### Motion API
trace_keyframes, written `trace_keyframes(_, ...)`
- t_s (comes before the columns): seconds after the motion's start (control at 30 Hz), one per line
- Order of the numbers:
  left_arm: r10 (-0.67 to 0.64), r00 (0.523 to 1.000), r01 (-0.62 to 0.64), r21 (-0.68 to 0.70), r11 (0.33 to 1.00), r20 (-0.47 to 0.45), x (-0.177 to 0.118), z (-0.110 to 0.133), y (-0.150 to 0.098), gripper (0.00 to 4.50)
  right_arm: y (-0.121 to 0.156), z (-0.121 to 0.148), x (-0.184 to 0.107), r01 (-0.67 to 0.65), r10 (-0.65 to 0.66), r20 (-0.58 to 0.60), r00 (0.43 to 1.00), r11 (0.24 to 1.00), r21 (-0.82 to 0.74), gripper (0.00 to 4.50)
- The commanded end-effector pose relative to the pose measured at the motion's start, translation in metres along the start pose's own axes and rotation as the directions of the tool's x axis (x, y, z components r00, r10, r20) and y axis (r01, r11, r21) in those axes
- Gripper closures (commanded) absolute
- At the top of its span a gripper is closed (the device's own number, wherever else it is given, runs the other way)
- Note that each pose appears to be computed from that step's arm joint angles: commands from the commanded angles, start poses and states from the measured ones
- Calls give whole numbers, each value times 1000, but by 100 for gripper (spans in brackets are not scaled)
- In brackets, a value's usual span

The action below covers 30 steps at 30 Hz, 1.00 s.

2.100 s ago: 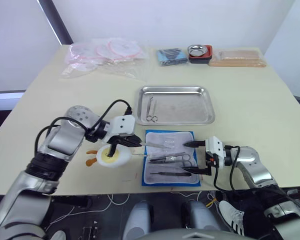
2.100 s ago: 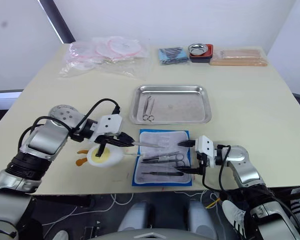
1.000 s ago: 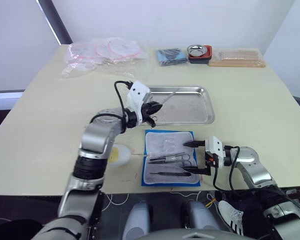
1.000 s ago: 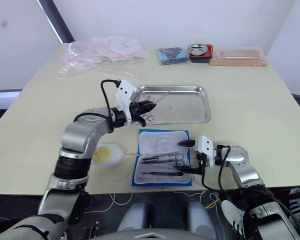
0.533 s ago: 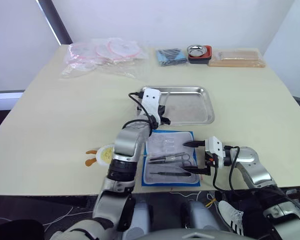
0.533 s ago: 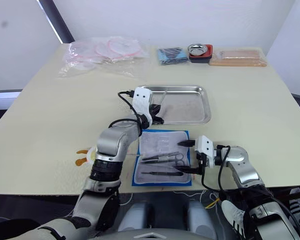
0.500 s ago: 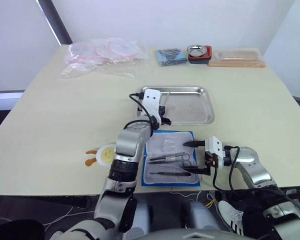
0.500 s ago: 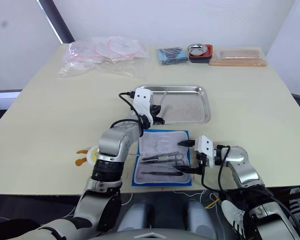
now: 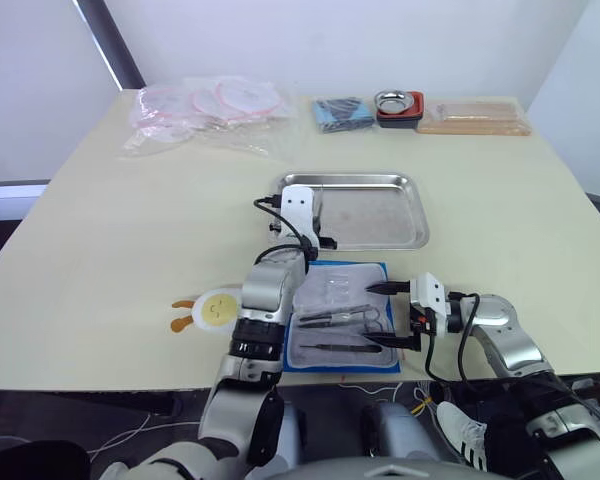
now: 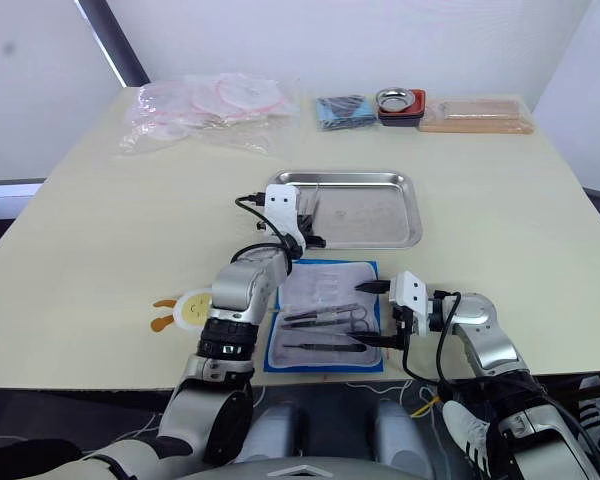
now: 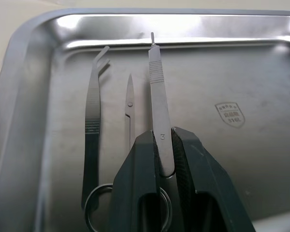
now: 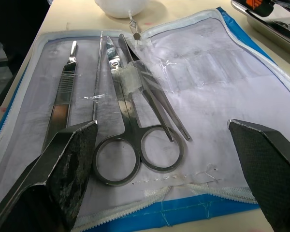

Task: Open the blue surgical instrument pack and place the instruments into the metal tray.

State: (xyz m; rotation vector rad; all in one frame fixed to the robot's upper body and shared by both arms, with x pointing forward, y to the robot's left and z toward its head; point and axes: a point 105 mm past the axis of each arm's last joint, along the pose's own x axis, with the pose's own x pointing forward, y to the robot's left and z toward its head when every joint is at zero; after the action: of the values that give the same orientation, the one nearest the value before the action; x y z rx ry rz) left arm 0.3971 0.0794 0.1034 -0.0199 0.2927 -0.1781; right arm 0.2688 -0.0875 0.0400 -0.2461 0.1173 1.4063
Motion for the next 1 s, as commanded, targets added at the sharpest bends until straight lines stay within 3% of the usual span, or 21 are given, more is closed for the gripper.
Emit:
trace_keyframes(0.03,-5,1000,5,2,1000,8,1,0,-1,445,27,-43,4,-41,58,-115,992,988,147,0)
trace_keyframes(0.33,-18,1000,18,-12,1000,-5,6,3,-4,445,27,-44,4,-32,50,-113,992,988,151,0)
trace_keyframes(0.7,11,989,-24,-86,996,-149,6,0,-1,445,26,-44,5,-20,36,-108,993,989,148,0)
trace_keyframes(1.0,-30,986,10,-122,992,-161,4,4,-5,445,26,-44,6,-13,29,-107,994,989,147,0)
